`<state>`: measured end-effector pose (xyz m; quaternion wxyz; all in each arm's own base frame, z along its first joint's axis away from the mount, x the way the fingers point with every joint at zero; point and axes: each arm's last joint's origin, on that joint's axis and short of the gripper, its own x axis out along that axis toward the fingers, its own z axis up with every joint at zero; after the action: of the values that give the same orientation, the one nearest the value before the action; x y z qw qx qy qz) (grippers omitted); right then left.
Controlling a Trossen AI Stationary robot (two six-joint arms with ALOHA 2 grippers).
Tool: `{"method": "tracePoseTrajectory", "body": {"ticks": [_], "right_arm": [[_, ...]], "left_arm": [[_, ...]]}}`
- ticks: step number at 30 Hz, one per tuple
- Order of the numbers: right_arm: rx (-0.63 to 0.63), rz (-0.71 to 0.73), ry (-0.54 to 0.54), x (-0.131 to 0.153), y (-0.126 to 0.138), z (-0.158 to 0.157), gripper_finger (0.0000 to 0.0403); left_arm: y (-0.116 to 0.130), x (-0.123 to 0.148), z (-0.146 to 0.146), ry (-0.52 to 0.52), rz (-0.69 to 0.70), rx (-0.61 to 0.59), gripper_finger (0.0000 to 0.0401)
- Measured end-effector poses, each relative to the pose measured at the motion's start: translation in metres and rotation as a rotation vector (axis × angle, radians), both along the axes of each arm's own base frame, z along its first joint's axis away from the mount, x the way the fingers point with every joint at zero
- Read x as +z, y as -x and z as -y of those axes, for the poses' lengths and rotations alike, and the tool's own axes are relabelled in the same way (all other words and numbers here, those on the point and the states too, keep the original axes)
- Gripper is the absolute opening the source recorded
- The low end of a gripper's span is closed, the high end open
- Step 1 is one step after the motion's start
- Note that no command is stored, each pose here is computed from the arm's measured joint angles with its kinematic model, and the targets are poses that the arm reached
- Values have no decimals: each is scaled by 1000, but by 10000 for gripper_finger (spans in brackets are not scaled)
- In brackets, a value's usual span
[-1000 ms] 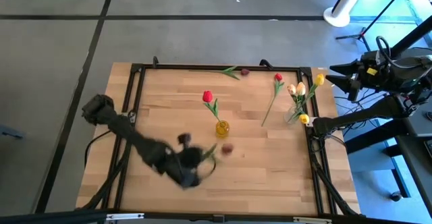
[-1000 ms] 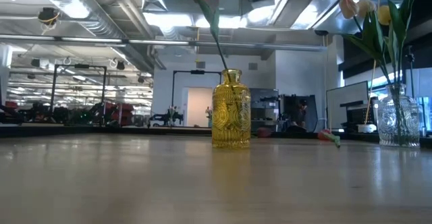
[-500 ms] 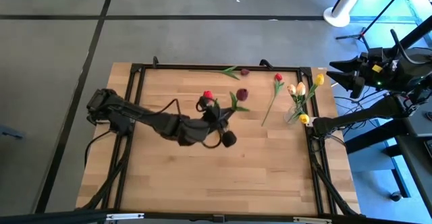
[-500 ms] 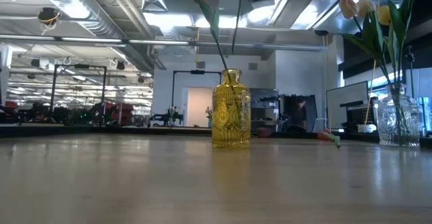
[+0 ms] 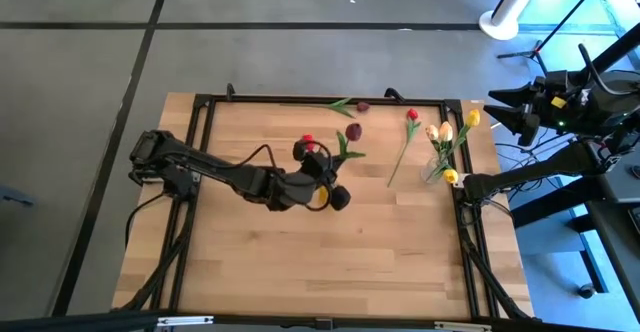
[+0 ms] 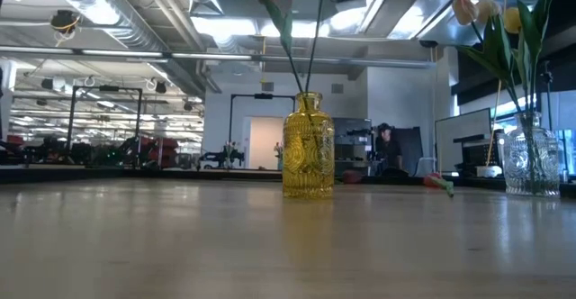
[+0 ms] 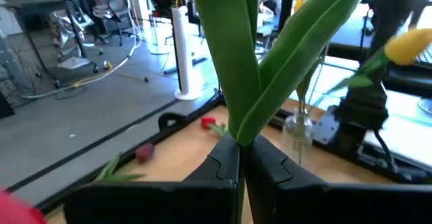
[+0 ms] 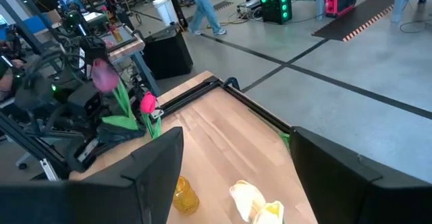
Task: Sort flowers into vase by color
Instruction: Put the bottom dark red tulip into the yellow transparent vase
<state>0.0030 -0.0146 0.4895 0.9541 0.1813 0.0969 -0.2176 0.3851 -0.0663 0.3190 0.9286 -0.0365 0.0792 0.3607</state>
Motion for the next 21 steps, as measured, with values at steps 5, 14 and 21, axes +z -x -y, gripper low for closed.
{"method": "tracePoseTrajectory", "body": {"ticks": [5,14,21], "right_arm": [[4,-7,16,0,0,0,271],[28,-6,4,0,0,-1,271],[34,-3,-12,0,0,-1,271]], "left_arm": [[1,-14,-4,16,6,17,9],[4,-16,1,157,-9,-146,82],[37,2,-3,351,-128,-285,133]]}}
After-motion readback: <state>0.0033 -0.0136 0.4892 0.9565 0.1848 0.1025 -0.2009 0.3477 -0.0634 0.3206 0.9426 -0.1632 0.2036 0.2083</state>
